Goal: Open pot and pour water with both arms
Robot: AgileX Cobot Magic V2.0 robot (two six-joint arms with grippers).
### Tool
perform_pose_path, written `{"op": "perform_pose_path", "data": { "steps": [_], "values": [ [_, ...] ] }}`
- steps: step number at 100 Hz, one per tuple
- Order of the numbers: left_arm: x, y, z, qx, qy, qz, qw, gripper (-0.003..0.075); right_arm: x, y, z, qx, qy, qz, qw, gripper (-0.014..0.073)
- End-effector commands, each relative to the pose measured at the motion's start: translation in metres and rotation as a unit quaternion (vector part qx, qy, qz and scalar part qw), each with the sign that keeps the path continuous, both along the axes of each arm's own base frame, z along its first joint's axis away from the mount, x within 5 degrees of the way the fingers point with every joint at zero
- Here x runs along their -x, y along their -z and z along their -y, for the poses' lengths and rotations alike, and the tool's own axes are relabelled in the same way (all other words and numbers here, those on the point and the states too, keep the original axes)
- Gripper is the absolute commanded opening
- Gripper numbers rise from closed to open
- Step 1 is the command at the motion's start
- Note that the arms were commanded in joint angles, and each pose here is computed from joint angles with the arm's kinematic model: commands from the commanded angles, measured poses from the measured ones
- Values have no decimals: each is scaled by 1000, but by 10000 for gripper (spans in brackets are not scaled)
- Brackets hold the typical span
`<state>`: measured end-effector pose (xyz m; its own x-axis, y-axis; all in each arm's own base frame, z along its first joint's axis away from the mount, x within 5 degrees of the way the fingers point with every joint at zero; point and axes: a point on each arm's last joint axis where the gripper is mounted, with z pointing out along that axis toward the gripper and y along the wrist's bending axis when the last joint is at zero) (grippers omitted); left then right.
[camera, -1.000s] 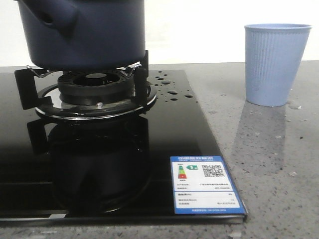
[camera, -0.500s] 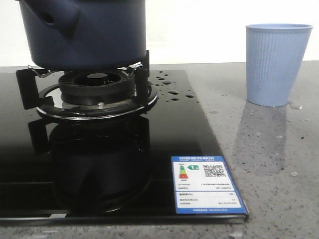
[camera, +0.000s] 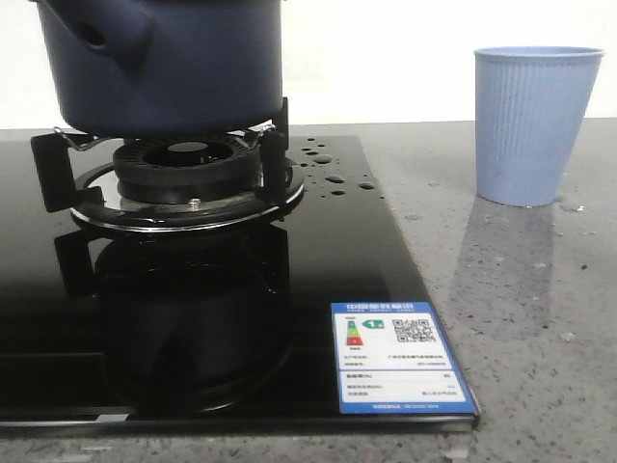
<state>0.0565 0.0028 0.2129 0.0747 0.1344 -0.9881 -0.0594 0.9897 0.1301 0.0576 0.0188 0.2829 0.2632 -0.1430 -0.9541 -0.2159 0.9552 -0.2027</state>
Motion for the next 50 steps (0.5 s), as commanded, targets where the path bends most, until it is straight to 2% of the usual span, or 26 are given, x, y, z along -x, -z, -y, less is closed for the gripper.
{"op": "perform_pose_path", "data": {
  "steps": [1,17,30,50],
  "values": [
    [0,15,0,8,-1,-25,1000,-19,2,-9,-3,2,-15,22,1000,-74],
    [2,30,0,40,-1,-103,994,-19,2,-9,-3,2,-15,22,1000,-74],
    [2,31,1,59,2,-106,993,-20,2,-9,-3,2,-15,22,1000,-74],
    [2,32,1,59,2,-111,992,-20,2,-9,-3,2,-15,22,1000,-74]
  ]
}}
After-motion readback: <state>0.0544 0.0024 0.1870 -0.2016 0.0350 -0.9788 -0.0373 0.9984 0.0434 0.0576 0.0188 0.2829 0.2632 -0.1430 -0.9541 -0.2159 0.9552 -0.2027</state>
